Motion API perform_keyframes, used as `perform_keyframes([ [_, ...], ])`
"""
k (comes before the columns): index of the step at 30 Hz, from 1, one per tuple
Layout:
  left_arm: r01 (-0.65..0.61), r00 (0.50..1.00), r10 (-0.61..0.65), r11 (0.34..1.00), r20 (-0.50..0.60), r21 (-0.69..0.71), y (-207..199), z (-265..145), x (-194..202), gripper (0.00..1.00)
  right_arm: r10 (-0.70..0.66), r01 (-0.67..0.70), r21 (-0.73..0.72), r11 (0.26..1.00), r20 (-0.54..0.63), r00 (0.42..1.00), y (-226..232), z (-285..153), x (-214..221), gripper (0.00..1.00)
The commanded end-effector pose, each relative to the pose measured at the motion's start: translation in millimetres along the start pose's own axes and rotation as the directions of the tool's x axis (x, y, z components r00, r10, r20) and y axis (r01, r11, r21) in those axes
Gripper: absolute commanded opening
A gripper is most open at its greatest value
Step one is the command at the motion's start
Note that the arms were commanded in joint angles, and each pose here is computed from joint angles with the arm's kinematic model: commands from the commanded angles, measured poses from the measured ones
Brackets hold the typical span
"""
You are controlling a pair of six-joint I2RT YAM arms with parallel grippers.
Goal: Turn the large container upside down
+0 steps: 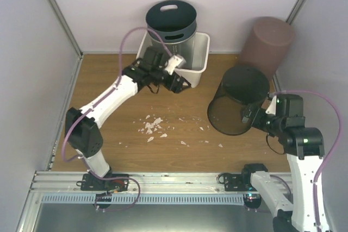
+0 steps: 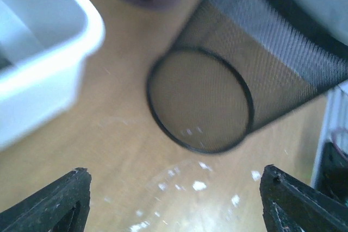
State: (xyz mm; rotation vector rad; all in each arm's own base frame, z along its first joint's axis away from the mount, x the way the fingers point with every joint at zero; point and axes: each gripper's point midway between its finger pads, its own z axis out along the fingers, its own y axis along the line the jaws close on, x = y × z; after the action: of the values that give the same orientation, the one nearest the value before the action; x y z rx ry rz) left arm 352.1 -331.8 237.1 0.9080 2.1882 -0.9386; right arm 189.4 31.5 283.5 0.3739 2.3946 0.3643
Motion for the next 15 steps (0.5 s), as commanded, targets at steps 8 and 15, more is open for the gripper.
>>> perform_keyframes([
  [8,-0.304,0.803,0.541,0.732,0.249,-0.609,45,-166,-161,0.93,0.007,-0.004,0.021,1.0,-0.168,0.986,-23,54,57,1.0],
  [15,-0.439,0.675,0.713,0.595,0.189,-0.673,33,-181,-191,0.97,-0.073,0.073,-0.004,0.997,-0.144,0.987,-18,83,38,1.0],
])
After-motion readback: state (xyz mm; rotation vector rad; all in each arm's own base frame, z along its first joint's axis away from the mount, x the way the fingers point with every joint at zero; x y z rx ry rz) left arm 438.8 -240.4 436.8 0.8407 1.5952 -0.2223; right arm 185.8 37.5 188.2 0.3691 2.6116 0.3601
